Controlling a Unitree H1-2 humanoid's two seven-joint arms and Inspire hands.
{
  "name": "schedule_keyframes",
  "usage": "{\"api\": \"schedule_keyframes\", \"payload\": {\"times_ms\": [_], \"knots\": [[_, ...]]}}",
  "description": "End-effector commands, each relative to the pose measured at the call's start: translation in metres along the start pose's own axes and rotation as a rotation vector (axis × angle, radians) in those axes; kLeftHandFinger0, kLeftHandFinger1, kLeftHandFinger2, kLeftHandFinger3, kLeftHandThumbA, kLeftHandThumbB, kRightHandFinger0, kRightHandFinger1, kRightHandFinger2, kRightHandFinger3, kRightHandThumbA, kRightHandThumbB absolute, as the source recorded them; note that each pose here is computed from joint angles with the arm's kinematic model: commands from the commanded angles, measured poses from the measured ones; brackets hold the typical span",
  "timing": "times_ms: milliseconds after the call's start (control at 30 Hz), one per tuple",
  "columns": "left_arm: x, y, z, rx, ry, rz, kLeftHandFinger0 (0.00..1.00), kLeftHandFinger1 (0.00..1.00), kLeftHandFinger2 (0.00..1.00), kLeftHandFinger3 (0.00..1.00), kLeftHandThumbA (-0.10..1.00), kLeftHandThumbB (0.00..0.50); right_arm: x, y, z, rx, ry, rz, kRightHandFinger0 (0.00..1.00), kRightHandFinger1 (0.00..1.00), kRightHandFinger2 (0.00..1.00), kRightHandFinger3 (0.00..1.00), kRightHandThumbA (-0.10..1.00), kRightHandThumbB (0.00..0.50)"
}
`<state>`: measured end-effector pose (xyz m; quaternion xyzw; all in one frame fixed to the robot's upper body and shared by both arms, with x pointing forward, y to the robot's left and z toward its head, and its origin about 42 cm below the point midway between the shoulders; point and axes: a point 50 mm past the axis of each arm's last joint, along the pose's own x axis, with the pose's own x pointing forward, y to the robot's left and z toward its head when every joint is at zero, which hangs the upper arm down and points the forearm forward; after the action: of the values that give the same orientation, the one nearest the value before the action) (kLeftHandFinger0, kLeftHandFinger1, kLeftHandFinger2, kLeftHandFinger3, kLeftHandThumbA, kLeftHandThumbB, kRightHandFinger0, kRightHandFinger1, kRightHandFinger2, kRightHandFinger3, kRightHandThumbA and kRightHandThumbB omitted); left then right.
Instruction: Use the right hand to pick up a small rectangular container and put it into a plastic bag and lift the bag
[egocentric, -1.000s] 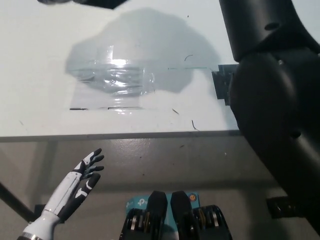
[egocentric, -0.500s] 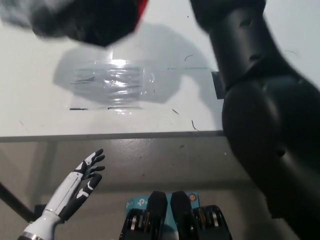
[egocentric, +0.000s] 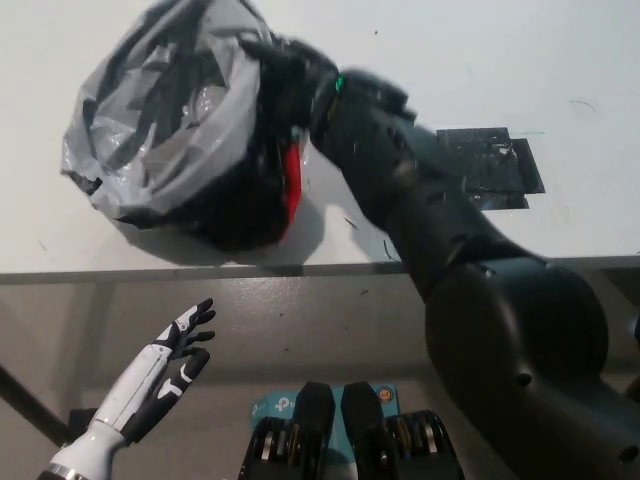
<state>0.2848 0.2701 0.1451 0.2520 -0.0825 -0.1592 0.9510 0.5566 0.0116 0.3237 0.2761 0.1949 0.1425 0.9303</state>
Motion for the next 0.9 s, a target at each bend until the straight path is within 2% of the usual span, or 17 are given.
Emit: {"api": "schedule_keyframes", "payload": {"times_ms": [0, 33, 67, 100, 133, 167, 200, 233, 267, 300, 367, 400, 467, 600, 700, 800, 867], "knots": [[0.001, 0.009, 0.009, 0.031, -0.039, 0.001, 0.84, 0.87, 0.99, 1.00, 1.00, 0.100, -0.001, 0.006, 0.012, -0.063, -0.111, -0.017, 0.00, 0.33, 0.79, 1.00, 0.13, 0.019], [0.001, 0.009, 0.009, 0.032, -0.039, 0.001, 0.84, 0.87, 0.99, 1.00, 1.00, 0.100, -0.001, 0.005, 0.015, -0.082, -0.119, -0.031, 0.00, 0.33, 0.80, 1.00, 0.16, 0.020], [0.002, 0.010, 0.008, 0.036, -0.042, 0.000, 0.84, 0.87, 0.99, 1.00, 1.00, 0.109, -0.002, 0.004, 0.022, -0.124, -0.127, -0.049, 0.00, 0.31, 0.77, 0.91, 0.23, 0.024], [0.002, 0.010, 0.008, 0.036, -0.042, 0.000, 0.84, 0.87, 0.99, 1.00, 1.00, 0.109, -0.002, 0.004, 0.025, -0.147, -0.131, -0.055, 0.00, 0.31, 0.77, 0.91, 0.23, 0.024], [0.002, 0.010, 0.008, 0.036, -0.041, 0.000, 0.84, 0.87, 0.99, 1.00, 1.00, 0.111, -0.003, 0.004, 0.029, -0.191, -0.142, -0.065, 0.00, 0.24, 0.69, 0.81, 0.34, 0.040], [0.002, 0.010, 0.008, 0.034, -0.036, 0.000, 0.84, 0.87, 0.98, 1.00, 1.00, 0.118, -0.004, 0.004, 0.035, -0.264, -0.163, -0.076, 0.09, 0.38, 0.79, 0.90, 0.49, 0.124], [0.001, 0.010, 0.008, 0.033, -0.034, 0.000, 0.84, 0.87, 0.98, 1.00, 1.00, 0.118, -0.004, 0.005, 0.040, -0.314, -0.172, -0.078, 0.48, 0.81, 1.00, 1.00, 0.63, 0.372], [0.001, 0.009, 0.008, 0.031, -0.031, -0.001, 0.84, 0.87, 0.98, 1.00, 1.00, 0.119, -0.005, 0.006, 0.045, -0.401, -0.176, -0.063, 0.88, 1.00, 1.00, 1.00, 0.76, 0.352], [-0.001, 0.008, 0.007, 0.034, -0.029, -0.004, 0.85, 0.86, 0.97, 1.00, 1.00, 0.115, -0.006, 0.006, 0.051, -0.496, -0.183, -0.044, 1.00, 1.00, 1.00, 1.00, 0.86, 0.353], [-0.001, 0.008, 0.007, 0.038, -0.030, -0.006, 0.85, 0.86, 0.97, 1.00, 1.00, 0.114, -0.007, 0.006, 0.055, -0.553, -0.194, -0.037, 1.00, 1.00, 1.00, 1.00, 0.87, 0.355], [-0.001, 0.007, 0.008, 0.038, -0.031, -0.007, 0.85, 0.86, 0.97, 1.00, 1.00, 0.111, -0.008, 0.008, 0.061, -0.577, -0.215, -0.038, 1.00, 1.00, 1.00, 1.00, 0.81, 0.380], [-0.001, 0.008, 0.008, 0.032, -0.025, -0.010, 0.86, 0.87, 0.97, 1.00, 1.00, 0.116, -0.011, 0.010, 0.070, -0.625, -0.250, -0.039, 1.00, 1.00, 1.00, 1.00, 0.76, 0.411], [-0.001, 0.007, 0.007, 0.030, -0.025, -0.013, 0.86, 0.87, 0.97, 1.00, 1.00, 0.117, -0.016, 0.015, 0.090, -0.754, -0.301, -0.039, 1.00, 1.00, 1.00, 1.00, 0.84, 0.447], [0.000, 0.008, 0.008, 0.035, -0.030, -0.014, 0.85, 0.86, 0.96, 1.00, 1.00, 0.119, -0.025, 0.027, 0.117, -0.877, -0.365, -0.046, 1.00, 1.00, 1.00, 1.00, 0.86, 0.429], [-0.003, 0.006, 0.007, 0.035, -0.026, -0.016, 0.86, 0.86, 0.96, 1.00, 1.00, 0.113, -0.035, 0.039, 0.141, -1.046, -0.392, -0.073, 1.00, 1.00, 1.00, 1.00, 0.96, 0.440], [-0.005, 0.005, 0.008, 0.039, -0.022, -0.020, 0.86, 0.86, 0.95, 1.00, 1.00, 0.098, -0.041, 0.046, 0.153, -1.099, -0.405, -0.071, 1.00, 1.00, 1.00, 1.00, 0.96, 0.447], [-0.006, 0.004, 0.007, 0.039, -0.022, -0.023, 0.85, 0.85, 0.95, 1.00, 1.00, 0.090, -0.045, 0.046, 0.159, -1.104, -0.437, -0.054, 1.00, 1.00, 1.00, 1.00, 0.92, 0.448]]}}
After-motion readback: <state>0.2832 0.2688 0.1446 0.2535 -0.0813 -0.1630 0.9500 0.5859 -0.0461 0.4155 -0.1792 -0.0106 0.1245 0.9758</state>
